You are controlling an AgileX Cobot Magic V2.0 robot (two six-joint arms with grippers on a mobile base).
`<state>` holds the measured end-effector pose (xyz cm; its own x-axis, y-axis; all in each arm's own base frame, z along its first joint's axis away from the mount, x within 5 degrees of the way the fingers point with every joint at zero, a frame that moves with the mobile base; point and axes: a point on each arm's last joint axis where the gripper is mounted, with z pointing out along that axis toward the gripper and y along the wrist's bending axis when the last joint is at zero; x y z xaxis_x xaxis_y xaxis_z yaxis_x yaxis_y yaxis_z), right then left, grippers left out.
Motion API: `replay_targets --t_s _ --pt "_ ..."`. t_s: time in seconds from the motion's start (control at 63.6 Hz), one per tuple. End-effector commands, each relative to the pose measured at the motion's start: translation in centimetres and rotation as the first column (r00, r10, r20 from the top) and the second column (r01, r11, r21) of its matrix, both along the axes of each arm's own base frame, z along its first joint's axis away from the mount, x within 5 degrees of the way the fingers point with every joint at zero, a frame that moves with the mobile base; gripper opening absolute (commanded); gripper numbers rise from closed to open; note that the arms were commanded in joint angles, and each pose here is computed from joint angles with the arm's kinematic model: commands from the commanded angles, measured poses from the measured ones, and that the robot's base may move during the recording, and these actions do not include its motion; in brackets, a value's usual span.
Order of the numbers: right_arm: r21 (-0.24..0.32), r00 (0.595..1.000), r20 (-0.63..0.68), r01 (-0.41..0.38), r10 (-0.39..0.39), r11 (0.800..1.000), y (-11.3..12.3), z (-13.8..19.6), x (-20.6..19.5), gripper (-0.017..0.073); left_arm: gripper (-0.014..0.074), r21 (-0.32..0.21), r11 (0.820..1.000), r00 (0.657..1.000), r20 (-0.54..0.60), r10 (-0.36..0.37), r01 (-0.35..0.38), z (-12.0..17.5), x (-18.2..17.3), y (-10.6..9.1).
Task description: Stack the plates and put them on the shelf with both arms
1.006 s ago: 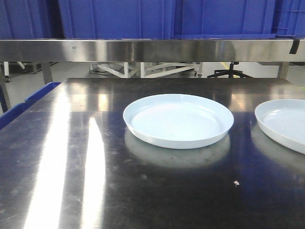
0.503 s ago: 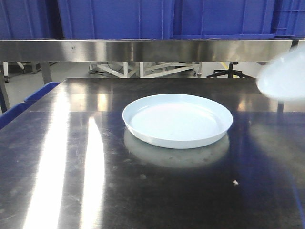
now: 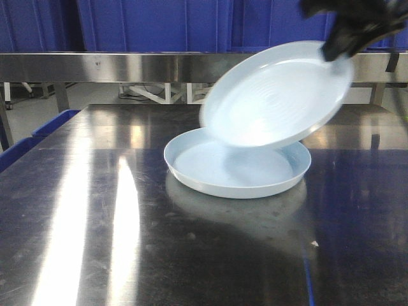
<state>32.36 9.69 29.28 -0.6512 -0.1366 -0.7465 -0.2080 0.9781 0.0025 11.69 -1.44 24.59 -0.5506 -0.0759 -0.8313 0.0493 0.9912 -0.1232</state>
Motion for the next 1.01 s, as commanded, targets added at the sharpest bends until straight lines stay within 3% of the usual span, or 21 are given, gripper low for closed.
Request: replay_targets --t_s 0.0,0.126,0.299,0.377,0.912,0.99 --pt "0.035 0.991 0.124 -0.058 0.054 0.998 1.7 1.7 0.6 0.0028 0.0083 -0.028 1.0 0.996 0.093 0.012 -0.009 1.5 0.4 0.0" --pt "0.015 0.996 0.063 -0.065 0.064 0.998 2.4 -0.1 1.5 0.0041 0.0083 -0.028 1.0 0.996 0.093 0.012 -0.009 1.5 0.4 0.0" --pt "-0.006 0.998 -0.002 -0.062 0.062 0.998 2.6 -2.1 2.1 0.0386 0.0083 -0.028 1.0 0.996 0.093 0.012 -0.009 1.5 0.4 0.0" --pt "-0.015 0.998 -0.028 -0.06 0.06 0.998 2.6 -2.8 2.3 0.0468 0.0083 -0.028 1.0 0.996 0.093 0.012 -0.009 1.5 0.4 0.0" --pt "-0.057 0.987 -0.154 -0.058 0.049 0.997 2.9 -6.5 3.1 0.0469 0.0083 -0.028 1.0 0.996 0.093 0.012 -0.009 1.5 0.4 0.0" --pt "-0.059 0.986 -0.161 -0.059 0.049 0.997 2.9 -6.8 3.2 0.0432 0.0083 -0.028 1.0 0.996 0.093 0.012 -0.009 1.5 0.4 0.0"
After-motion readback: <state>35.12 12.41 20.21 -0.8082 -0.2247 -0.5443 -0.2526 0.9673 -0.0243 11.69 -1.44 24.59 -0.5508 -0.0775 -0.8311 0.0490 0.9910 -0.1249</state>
